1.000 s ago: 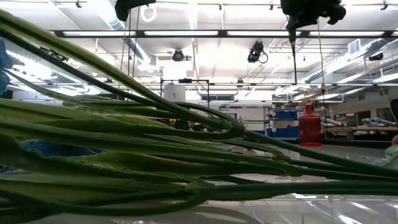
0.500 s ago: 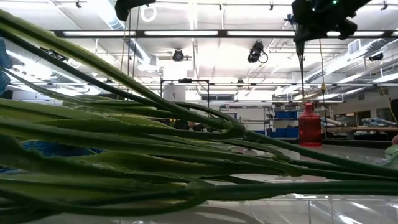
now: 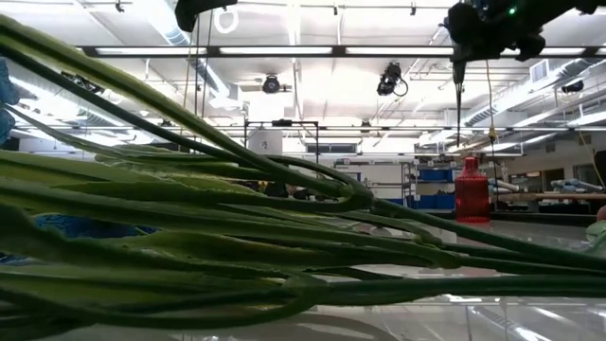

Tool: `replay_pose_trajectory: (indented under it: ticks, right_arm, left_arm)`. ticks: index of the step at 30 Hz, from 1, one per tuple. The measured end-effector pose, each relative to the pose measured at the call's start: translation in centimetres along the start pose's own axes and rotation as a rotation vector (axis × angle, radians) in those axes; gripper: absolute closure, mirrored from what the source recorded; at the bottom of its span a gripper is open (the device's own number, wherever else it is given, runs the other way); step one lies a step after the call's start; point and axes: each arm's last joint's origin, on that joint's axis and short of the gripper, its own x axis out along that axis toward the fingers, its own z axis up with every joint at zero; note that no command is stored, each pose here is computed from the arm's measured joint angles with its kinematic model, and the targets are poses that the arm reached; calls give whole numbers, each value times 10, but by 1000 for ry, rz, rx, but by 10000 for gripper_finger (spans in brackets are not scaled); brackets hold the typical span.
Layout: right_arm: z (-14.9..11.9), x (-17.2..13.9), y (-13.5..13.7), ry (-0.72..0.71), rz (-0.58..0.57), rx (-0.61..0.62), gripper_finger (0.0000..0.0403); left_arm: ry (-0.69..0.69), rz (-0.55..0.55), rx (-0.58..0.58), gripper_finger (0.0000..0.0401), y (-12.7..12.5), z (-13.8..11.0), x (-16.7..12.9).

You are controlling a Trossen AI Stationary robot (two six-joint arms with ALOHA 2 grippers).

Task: Sort flowers into vase by color
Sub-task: Put the top blue flowers into the red vase

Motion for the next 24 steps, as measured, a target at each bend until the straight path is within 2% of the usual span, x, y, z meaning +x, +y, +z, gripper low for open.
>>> replay_pose_trajectory:
  ticks: [6,16,21,24]
  right_arm:
    - [0,13,-16,9,-134,-17,385]
    - [-7,24,-20,75,-82,51,385]
    - [-17,28,-19,136,-93,20,385]
    - [-27,31,-18,151,-53,6,377]
  left_arm:
    - [0,0,0,184,0,0,0]
    - [0,0,0,184,0,0,0]
    - [0,0,0,184,0,0,0]
    - [0,0,0,184,0,0,0]
